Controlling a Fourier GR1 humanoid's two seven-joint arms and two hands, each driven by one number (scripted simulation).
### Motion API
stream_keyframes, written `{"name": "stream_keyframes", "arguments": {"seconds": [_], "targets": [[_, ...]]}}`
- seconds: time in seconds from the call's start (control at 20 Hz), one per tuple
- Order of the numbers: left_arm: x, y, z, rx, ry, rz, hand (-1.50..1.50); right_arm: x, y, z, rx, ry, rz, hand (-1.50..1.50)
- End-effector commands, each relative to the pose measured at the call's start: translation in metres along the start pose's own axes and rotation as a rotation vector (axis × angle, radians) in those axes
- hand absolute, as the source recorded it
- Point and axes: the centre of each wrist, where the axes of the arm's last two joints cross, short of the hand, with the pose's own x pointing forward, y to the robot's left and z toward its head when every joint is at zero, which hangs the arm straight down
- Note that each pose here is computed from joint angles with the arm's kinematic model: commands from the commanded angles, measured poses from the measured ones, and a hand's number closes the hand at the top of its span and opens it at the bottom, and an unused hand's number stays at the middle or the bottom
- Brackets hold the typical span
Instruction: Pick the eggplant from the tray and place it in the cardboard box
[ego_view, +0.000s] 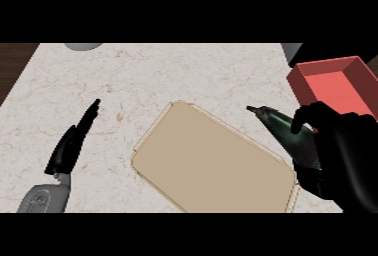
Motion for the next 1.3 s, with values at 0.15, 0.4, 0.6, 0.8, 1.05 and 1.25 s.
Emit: {"name": "stream_keyframes", "arguments": {"seconds": [0.15, 0.4, 0.6, 0.8, 1.05, 1.25], "targets": [[-0.006, 0.015, 0.002, 0.008, -0.011, -0.009, 0.00, -0.044, -0.048, -0.017, -0.099, 0.174, -0.060, 1.50], [-0.001, -0.013, 0.002, -0.006, -0.013, -0.003, 0.00, -0.087, -0.050, -0.033, -0.090, 0.249, -0.052, 1.50], [0.001, 0.002, -0.004, -0.006, -0.016, 0.011, 0.00, -0.123, -0.040, -0.056, -0.055, 0.285, -0.026, 1.50], [-0.007, 0.005, 0.012, -0.024, -0.006, 0.011, 0.00, -0.172, -0.022, -0.065, 0.007, 0.330, 0.017, 1.50], [-0.001, -0.004, 0.004, -0.012, -0.016, -0.003, 0.00, -0.205, 0.008, -0.086, 0.233, 0.415, -0.096, 1.50], [0.008, -0.008, -0.012, 0.000, -0.006, -0.004, 0.00, -0.207, 0.052, -0.088, 0.392, 0.377, -0.175, -1.50]]}}
